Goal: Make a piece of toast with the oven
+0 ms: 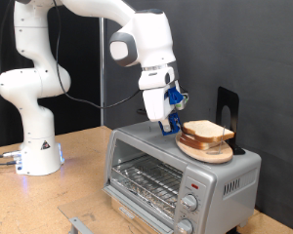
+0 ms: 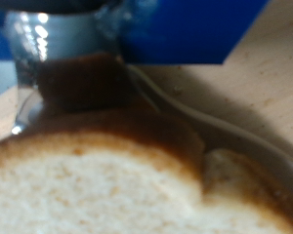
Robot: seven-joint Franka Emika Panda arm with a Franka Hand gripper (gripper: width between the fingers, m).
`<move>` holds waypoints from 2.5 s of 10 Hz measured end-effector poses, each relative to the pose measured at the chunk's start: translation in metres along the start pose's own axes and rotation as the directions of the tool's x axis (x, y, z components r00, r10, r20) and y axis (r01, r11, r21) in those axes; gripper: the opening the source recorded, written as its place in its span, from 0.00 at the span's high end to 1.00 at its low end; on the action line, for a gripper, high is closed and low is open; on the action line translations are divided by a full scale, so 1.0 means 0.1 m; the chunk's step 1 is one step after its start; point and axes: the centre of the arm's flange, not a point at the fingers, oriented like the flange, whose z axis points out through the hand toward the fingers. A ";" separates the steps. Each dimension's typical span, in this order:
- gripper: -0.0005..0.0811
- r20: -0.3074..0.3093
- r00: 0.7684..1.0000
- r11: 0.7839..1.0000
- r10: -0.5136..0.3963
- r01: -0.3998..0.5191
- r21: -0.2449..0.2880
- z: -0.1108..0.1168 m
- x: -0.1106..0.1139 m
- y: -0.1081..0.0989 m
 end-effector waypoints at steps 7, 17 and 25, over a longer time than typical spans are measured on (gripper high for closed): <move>0.50 -0.094 0.995 0.999 -0.016 0.019 0.038 0.08 -0.02 0.06; 0.50 -0.051 0.998 0.991 -0.032 0.038 0.131 0.11 -0.09 0.19; 0.50 -0.049 0.997 0.979 -0.052 0.061 0.194 0.06 -0.18 0.24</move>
